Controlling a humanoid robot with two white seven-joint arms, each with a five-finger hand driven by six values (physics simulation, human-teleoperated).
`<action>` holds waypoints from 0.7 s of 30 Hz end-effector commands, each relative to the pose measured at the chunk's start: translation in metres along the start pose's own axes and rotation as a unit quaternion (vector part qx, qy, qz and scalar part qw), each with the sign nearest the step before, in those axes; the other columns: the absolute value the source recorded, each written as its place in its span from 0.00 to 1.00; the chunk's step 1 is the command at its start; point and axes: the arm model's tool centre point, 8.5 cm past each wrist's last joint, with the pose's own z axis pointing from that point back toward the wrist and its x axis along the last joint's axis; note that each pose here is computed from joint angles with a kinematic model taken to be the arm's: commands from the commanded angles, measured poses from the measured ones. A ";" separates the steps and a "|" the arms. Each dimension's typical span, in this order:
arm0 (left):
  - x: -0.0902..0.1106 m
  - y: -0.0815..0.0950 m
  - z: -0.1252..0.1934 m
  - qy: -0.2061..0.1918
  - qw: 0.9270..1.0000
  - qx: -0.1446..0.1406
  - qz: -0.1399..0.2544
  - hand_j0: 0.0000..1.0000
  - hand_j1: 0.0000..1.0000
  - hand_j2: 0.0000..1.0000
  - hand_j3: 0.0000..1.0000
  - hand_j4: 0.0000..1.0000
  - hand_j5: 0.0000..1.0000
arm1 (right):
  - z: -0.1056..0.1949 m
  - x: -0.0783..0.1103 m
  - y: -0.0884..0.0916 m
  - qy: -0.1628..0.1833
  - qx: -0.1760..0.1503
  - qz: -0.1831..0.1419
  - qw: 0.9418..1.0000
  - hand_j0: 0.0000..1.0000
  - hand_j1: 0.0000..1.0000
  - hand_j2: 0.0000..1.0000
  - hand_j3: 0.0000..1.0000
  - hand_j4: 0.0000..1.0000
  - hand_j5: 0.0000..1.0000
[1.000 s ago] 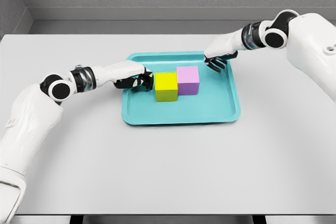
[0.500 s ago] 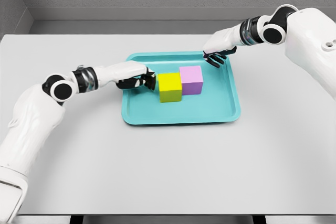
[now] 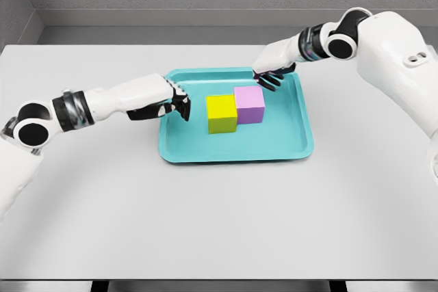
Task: Push two cubes
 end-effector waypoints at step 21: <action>0.068 -0.050 -0.092 -0.127 0.991 -0.017 0.048 0.33 0.33 0.33 0.33 0.33 0.33 | 0.006 0.002 -0.017 0.005 -0.006 0.029 1.000 0.12 0.12 0.12 0.12 0.12 0.12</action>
